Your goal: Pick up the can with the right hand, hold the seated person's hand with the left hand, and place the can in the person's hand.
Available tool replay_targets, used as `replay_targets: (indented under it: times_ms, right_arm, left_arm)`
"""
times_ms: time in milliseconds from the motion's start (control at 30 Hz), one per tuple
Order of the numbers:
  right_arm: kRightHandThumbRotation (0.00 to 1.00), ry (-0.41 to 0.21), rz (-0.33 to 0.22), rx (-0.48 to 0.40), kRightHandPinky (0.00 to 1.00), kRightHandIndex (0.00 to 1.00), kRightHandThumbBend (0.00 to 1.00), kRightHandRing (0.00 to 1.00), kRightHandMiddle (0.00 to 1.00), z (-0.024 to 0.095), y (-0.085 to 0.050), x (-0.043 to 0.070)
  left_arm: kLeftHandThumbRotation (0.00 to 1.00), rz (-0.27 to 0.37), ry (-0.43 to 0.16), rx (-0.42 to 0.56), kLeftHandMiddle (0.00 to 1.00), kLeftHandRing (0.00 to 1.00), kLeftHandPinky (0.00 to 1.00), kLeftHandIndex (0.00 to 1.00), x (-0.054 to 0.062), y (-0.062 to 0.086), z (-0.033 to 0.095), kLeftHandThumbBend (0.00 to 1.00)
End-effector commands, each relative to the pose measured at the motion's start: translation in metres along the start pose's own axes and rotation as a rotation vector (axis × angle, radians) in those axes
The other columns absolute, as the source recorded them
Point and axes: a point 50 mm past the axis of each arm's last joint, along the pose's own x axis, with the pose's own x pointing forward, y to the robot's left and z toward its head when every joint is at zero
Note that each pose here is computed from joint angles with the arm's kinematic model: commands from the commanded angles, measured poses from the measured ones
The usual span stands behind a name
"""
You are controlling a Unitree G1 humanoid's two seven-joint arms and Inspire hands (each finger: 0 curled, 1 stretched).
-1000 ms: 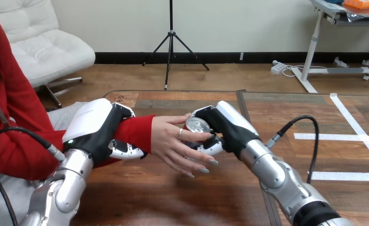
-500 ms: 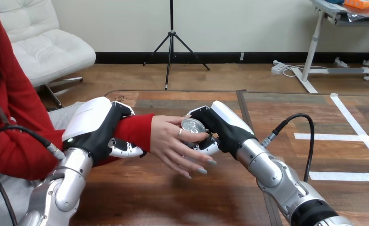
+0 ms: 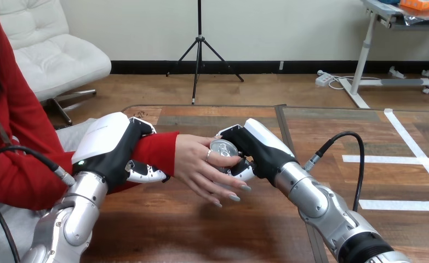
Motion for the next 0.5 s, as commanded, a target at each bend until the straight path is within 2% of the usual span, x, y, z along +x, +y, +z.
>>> replay_targets:
  times_ms: [0,467]
  right_arm:
    - [0.00,-0.305,-0.127,-0.102,0.30,0.43,0.75,0.34,0.39,0.0914,-0.0543,0.0317]
    - [0.00,-0.299,-0.139,-0.099,0.32,0.44,0.74,0.35,0.41,0.0894,-0.0560,0.0304]
  left_arm:
    - [0.00,0.246,-0.339,-0.042,0.35,0.27,0.21,0.37,0.0281,0.0605,0.0839,0.59]
    - [0.00,0.246,-0.340,-0.058,0.35,0.27,0.21,0.37,0.0266,0.0594,0.0828,0.59]
